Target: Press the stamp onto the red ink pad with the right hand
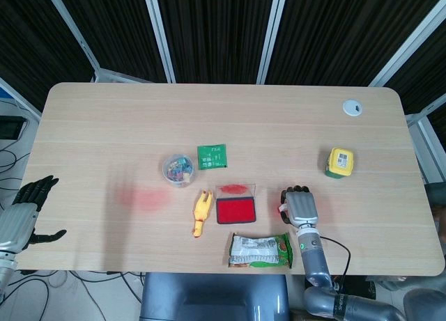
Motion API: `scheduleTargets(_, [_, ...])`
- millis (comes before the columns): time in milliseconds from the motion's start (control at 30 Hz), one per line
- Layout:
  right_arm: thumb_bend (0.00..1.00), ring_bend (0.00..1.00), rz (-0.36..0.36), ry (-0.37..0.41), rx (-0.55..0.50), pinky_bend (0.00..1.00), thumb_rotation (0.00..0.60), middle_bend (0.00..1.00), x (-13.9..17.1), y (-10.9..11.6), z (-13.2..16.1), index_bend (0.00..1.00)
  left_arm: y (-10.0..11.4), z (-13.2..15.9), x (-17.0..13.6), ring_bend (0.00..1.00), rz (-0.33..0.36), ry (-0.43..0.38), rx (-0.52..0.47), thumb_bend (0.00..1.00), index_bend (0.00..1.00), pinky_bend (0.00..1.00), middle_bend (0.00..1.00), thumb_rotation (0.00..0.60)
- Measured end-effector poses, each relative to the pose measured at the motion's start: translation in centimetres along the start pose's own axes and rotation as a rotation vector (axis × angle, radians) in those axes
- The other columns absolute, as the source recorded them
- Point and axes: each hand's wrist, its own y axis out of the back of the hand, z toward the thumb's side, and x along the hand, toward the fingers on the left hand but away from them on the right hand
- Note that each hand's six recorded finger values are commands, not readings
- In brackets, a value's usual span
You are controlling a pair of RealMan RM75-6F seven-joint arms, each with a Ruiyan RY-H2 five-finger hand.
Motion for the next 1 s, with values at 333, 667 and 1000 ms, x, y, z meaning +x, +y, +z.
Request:
scheduleTargets(333, [0.39,0.25,0.000,0.002,0.000,0.23,0.600,0.35,0.06,0.01,0.07,0.49,0.03,0.00,0.00,0.00,0.002,0.001,-0.001,0.00,0.00,0.00,0.00,0.600])
scheduleTargets(667, [0.39,0.25,-0.001,-0.001,0.005,0.23,0.600,0.35,0.05,0.07,-0.04,0.49,0.02,0.06,-0.04,0.00,0.003,-0.001,0.000,0.00,0.00,0.00,0.00,0.600])
scheduleTargets(1000, [0.39,0.25,0.004,-0.002,0.001,0.23,0.600,0.35,0.04,-0.02,0.02,0.49,0.02,0.06,-0.03,0.00,0.002,-0.001,-0.002,0.00,0.00,0.00,0.00,0.600])
